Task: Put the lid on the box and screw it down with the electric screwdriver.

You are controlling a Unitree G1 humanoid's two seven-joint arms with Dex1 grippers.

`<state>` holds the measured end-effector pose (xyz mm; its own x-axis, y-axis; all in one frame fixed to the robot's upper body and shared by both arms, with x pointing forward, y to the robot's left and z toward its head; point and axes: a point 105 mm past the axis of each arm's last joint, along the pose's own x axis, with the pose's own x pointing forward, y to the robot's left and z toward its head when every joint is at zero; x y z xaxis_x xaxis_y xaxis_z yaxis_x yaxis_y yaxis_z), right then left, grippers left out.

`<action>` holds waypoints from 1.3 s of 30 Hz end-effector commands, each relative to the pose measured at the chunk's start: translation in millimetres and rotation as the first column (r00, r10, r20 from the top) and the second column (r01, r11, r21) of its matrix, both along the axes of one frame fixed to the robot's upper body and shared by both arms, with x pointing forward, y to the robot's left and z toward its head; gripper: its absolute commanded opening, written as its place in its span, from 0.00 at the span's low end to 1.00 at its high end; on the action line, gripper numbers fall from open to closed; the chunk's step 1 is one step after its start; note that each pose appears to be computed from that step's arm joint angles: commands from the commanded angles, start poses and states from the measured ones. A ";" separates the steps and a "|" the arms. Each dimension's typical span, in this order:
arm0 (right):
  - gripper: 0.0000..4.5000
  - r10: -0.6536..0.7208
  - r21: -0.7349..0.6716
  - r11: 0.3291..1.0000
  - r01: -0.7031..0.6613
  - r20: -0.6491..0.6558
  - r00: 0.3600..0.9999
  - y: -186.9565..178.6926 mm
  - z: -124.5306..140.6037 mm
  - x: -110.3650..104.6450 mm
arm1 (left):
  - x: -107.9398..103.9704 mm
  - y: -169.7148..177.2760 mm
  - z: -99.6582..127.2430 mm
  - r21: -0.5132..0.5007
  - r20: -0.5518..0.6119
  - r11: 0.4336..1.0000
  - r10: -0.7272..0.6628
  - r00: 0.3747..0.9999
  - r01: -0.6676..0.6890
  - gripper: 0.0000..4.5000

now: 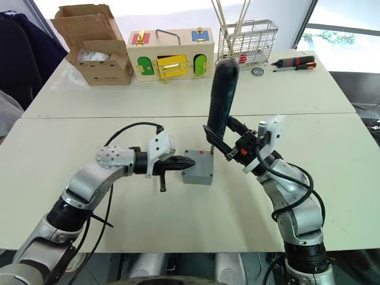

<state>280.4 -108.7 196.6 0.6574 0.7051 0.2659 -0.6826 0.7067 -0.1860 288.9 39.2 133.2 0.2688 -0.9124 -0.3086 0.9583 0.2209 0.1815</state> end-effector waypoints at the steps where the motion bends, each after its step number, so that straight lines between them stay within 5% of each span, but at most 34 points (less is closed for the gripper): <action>1: 0.42 0.076 -0.029 0.996 -0.079 -0.112 0.991 18.0 -31.4 0.1 | -1.2 -3.1 0.0 0.001 0.006 1.000 -0.003 1.000 0.003 0.00; 39: 0.42 -0.032 -0.020 0.999 0.028 -0.214 0.976 -4.3 -75.1 11.1 | -4.7 -4.3 -17.1 0.010 -0.046 1.000 0.015 0.999 -0.015 0.00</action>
